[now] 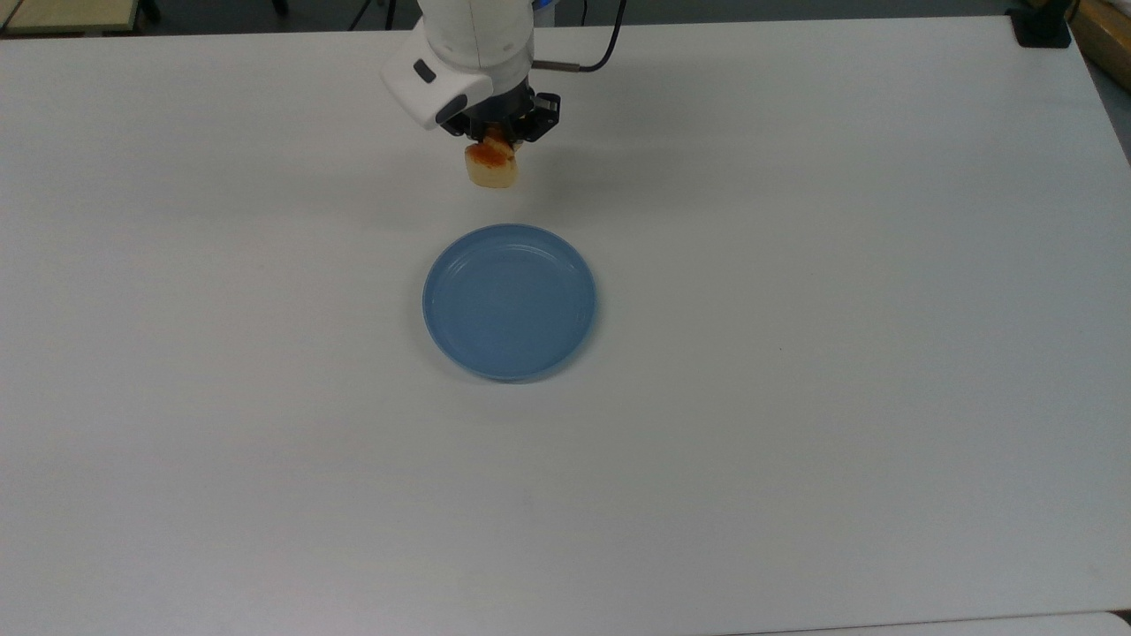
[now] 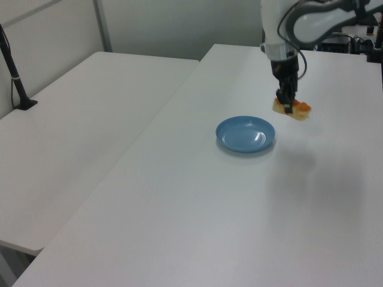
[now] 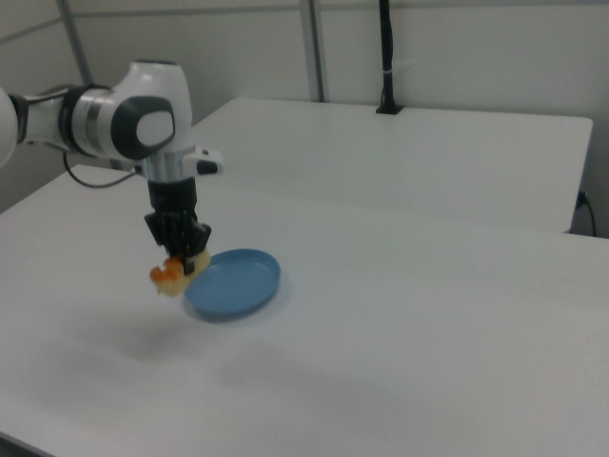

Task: Put the bread on a plate
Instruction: 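Lift the bread and carry it over the blue plate, then lower the bread onto the plate, open the gripper and rise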

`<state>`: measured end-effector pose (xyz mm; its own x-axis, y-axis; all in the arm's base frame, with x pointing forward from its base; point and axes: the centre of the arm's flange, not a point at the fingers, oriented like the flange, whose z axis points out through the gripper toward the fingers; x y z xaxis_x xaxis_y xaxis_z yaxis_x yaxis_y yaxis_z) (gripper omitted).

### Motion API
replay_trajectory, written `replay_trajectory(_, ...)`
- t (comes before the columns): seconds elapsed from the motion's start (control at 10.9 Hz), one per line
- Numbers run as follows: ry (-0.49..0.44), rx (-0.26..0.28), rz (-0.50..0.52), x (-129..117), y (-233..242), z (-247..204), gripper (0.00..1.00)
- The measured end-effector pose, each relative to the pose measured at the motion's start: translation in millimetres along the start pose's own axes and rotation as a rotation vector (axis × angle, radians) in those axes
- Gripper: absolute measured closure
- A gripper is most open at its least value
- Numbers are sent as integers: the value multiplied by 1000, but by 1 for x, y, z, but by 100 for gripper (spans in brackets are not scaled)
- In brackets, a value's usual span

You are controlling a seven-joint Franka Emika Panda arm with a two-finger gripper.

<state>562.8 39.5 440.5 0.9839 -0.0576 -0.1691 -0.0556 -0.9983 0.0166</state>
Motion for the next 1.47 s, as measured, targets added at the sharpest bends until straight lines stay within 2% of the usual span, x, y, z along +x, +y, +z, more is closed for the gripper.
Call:
replay_trajectory(0.09,35,30,8,8,-2,-18,77)
replay_trajectory(0.28,61,48,55,34,-3,-23,77)
replay_trajectory(0.46,68,54,100,71,-7,5,75)
replay_trajectory(0.64,79,47,134,97,-9,40,71)
replay_trajectory(0.83,103,15,189,109,-7,56,44)
replay_trajectory(1.01,128,-23,202,112,-7,51,13)
replay_trajectory(1.11,142,-25,202,112,-9,44,0)
replay_trajectory(1.29,169,-22,205,101,-8,13,0)
replay_trajectory(1.47,171,-27,222,67,4,-44,0)
